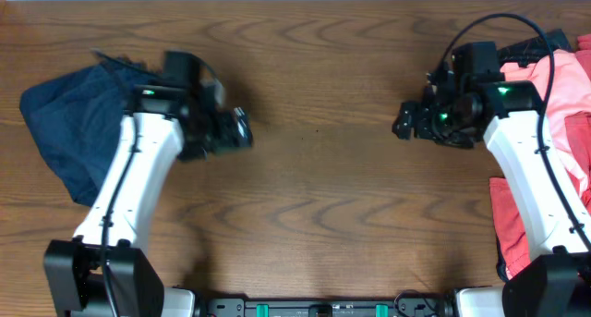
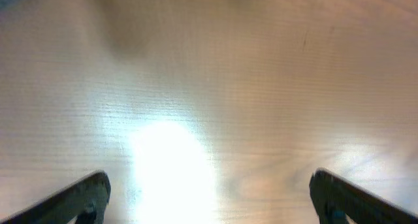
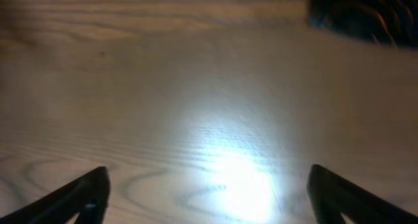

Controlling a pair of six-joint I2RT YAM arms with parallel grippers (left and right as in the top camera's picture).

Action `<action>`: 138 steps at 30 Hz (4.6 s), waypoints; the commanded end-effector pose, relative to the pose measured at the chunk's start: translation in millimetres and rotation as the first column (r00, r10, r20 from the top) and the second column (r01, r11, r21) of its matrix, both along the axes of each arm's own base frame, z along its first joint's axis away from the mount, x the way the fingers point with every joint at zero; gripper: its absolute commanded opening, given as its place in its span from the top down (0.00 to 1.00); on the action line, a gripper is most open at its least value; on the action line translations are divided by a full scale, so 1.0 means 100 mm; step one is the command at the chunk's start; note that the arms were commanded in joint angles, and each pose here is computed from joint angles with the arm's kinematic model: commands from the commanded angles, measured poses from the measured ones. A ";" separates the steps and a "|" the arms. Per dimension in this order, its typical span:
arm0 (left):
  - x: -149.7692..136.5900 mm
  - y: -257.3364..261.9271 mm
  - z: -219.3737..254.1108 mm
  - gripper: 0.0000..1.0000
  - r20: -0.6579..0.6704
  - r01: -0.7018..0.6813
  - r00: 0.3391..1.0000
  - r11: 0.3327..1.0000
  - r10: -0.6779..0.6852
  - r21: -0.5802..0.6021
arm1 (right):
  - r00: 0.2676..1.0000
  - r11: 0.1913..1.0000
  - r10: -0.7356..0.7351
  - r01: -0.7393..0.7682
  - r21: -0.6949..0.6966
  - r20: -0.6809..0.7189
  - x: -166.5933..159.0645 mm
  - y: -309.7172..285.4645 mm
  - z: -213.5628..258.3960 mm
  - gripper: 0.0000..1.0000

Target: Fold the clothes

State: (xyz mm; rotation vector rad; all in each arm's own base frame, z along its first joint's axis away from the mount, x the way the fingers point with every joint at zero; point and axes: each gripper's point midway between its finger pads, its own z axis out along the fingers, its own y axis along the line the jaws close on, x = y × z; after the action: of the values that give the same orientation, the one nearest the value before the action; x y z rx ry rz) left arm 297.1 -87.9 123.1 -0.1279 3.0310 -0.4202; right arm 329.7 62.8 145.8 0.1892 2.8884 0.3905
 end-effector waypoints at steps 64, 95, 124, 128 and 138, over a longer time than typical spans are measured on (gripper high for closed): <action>-1.16 0.17 0.91 0.02 0.686 -0.006 0.727 0.999 -0.031 0.051 | 0.775 0.986 0.046 0.066 -0.152 0.631 -1.31 -0.44 0.39 0.01; -1.16 0.17 0.91 0.02 0.686 -0.006 0.727 0.999 -0.031 0.051 | 0.278 0.986 0.147 0.037 -0.163 0.949 -0.88 -0.18 0.12 0.01; -1.19 0.25 0.87 0.02 0.673 -0.033 0.739 0.998 -0.017 0.061 | 0.279 0.986 0.147 0.037 -0.164 0.949 -0.88 -0.18 0.12 0.01; -1.20 0.48 0.74 0.02 0.647 -0.125 0.762 0.987 0.030 0.101 | 0.279 0.986 0.147 0.037 -0.164 0.949 -0.88 -0.18 0.12 0.01; -1.07 0.89 0.27 0.02 0.721 -0.362 0.652 0.932 0.233 0.027 | 0.279 0.986 0.147 0.037 -0.164 0.949 -0.88 -0.18 0.12 0.01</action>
State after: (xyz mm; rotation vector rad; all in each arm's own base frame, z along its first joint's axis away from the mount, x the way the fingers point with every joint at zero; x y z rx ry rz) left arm 190.0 -2.9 161.4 -0.3475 2.2303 -0.1280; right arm 242.5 44.1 158.2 -0.1471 1.6368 0.1706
